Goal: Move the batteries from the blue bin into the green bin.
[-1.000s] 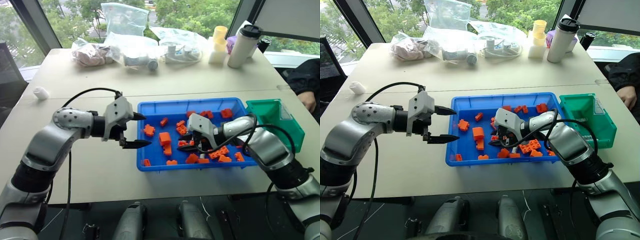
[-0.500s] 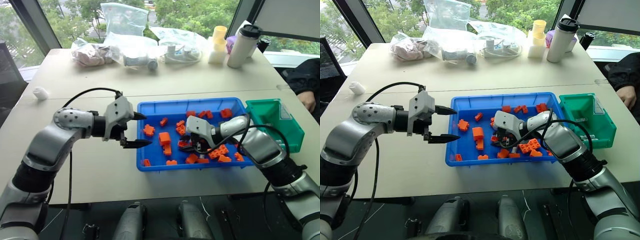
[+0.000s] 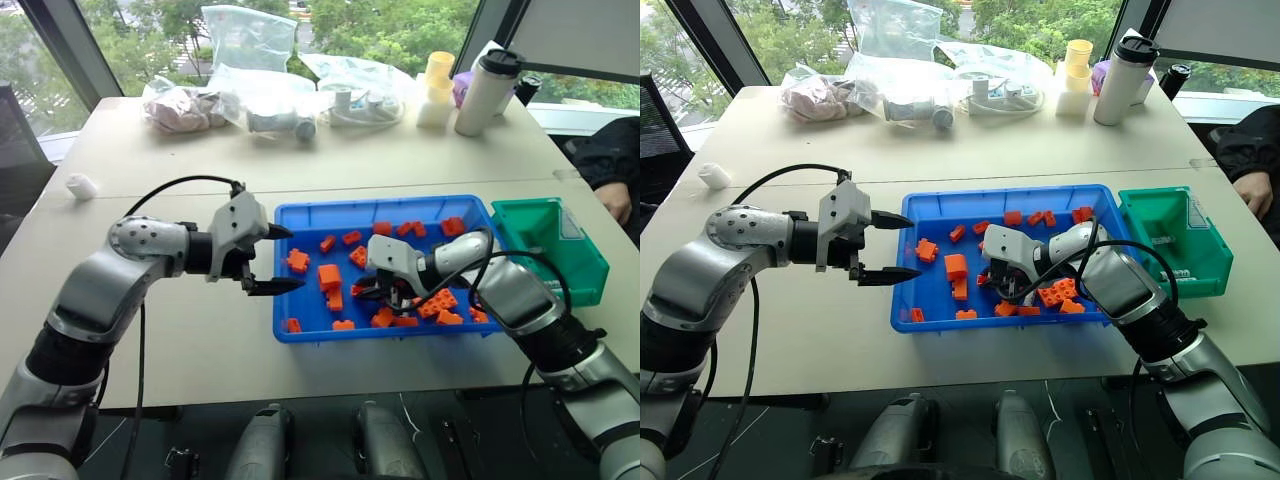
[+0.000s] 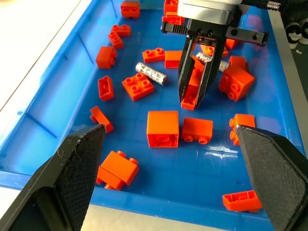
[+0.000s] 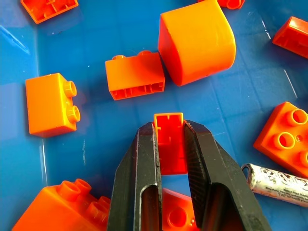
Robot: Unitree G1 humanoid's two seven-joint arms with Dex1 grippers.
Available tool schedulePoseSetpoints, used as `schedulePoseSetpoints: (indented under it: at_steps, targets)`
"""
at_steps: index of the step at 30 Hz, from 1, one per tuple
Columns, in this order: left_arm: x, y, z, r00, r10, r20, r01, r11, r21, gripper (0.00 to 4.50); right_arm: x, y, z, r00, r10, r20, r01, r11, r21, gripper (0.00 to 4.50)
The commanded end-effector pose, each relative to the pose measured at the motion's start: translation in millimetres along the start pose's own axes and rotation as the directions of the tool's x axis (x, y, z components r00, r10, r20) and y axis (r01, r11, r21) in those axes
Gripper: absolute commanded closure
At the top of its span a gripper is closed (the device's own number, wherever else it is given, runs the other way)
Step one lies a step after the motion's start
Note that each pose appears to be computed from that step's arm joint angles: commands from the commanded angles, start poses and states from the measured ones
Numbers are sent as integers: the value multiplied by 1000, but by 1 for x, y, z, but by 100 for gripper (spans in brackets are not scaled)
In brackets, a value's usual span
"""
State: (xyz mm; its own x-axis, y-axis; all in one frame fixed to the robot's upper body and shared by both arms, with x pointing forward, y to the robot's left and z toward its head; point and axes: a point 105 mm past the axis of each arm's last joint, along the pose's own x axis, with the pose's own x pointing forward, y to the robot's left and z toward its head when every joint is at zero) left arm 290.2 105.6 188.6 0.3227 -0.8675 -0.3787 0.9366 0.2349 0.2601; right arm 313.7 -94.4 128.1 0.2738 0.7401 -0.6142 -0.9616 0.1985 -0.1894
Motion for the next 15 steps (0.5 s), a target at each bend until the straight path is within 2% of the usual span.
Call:
schedulePoseSetpoints:
  at_steps: [1, 6, 10, 13, 14, 15]
  targets:
    - [-2, 0, 11, 1000, 7, 29, -8, 999, 36, 0, -24, -26, 46, 974, -121, 191, 118, 993, 24, 435]
    - [1, 0, 11, 999, 1, 32, -2, 999, 37, 0, -22, -26, 72, 936, -127, 329, 102, 990, 93, 435]
    - [2, 1, 13, 999, -2, 39, 0, 999, 39, 0, -5, -24, 70, 927, -144, 347, 99, 984, 145, 435]
    - [-1, 0, 13, 999, -3, 39, 1, 999, 35, 0, -1, -37, 61, 923, -237, 303, 204, 969, 137, 291]
    - [-2, -1, 13, 999, -3, 38, 2, 999, 33, 0, -4, -39, 61, 922, -245, 300, 216, 968, 128, 227]
    - [-2, -1, 13, 999, -3, 38, 2, 1000, 31, 0, -7, -40, 61, 922, -247, 300, 219, 968, 122, 188]
